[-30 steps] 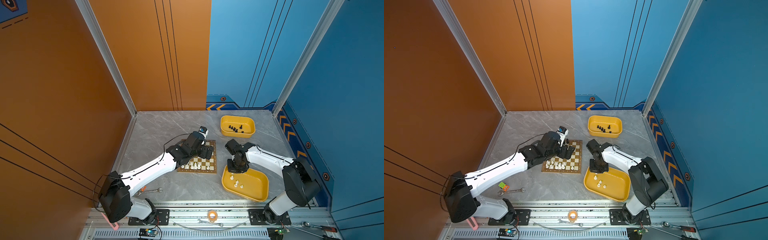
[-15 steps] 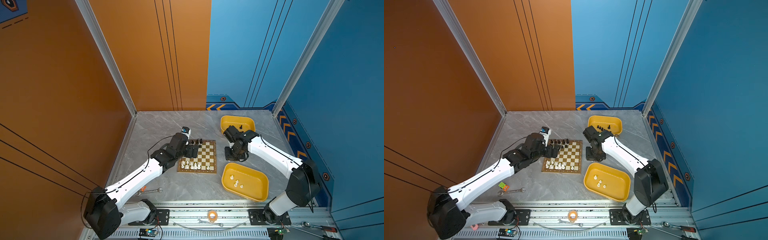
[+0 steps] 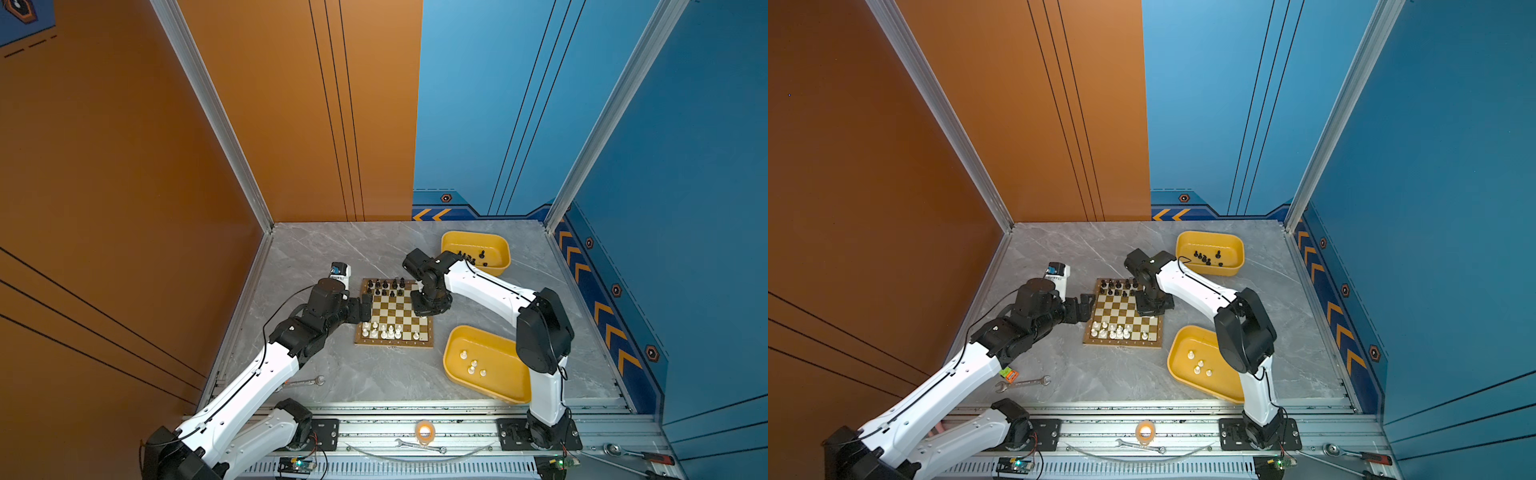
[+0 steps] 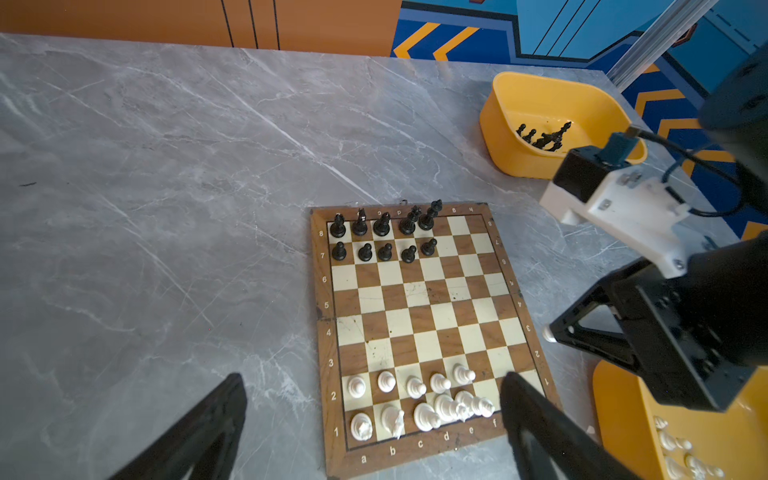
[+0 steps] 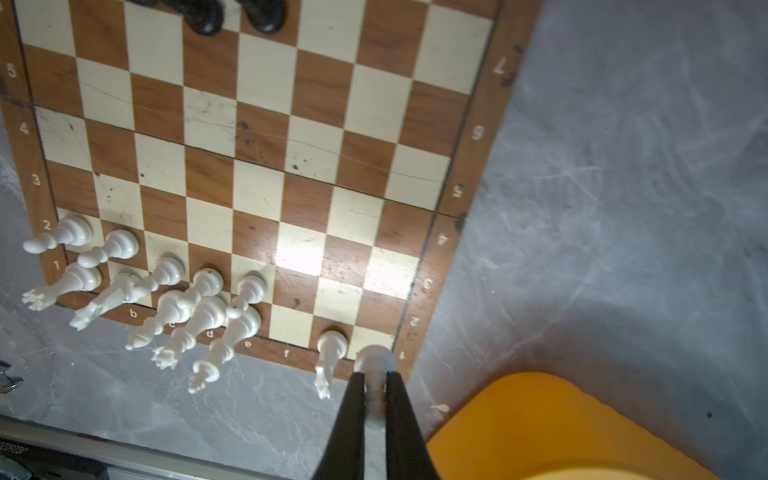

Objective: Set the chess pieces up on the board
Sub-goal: 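Lower the white pawn onto the nearest rank beside the others and open the right gripper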

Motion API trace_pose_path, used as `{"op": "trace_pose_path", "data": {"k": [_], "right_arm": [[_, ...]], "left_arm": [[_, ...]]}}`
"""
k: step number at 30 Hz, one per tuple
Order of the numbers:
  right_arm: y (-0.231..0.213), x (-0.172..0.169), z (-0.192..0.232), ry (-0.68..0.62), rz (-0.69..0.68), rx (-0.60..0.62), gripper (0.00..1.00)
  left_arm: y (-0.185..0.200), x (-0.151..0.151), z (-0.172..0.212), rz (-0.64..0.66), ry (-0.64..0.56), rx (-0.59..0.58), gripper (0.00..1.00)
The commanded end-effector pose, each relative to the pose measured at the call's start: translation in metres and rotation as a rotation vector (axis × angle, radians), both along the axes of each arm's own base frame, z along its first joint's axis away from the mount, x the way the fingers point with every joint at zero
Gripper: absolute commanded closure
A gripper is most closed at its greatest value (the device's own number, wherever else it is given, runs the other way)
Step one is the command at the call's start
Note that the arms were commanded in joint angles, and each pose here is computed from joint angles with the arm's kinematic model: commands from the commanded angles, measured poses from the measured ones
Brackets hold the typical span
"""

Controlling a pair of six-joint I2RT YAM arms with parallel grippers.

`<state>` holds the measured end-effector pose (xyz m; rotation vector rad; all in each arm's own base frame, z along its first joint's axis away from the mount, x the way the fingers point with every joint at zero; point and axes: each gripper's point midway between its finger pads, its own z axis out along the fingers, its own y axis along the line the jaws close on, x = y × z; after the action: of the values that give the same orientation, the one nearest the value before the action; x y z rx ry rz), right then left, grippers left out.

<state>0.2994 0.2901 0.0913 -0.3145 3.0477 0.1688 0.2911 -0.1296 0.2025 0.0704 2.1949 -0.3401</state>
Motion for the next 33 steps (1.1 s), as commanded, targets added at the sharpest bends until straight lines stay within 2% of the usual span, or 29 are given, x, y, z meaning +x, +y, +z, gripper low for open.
{"op": "trace_pose_path", "data": {"k": [1,12,19,33], "right_arm": [[0.014,-0.005,-0.002,0.031,0.035,0.004,0.91],[0.028,-0.02,-0.037,0.108,0.052,-0.04,0.91],[0.043,-0.016,-0.037,0.099,0.061,-0.022,0.91],[0.035,-0.018,-0.041,0.109,0.057,-0.063,0.91]], "left_arm": [[0.008,-0.011,-0.009,0.007,0.04,-0.006,0.04],[0.025,-0.016,-0.015,0.024,0.068,-0.03,0.04],[0.03,-0.013,-0.016,0.025,0.076,-0.043,0.04],[0.037,-0.011,-0.017,0.041,0.081,-0.061,0.04]]}}
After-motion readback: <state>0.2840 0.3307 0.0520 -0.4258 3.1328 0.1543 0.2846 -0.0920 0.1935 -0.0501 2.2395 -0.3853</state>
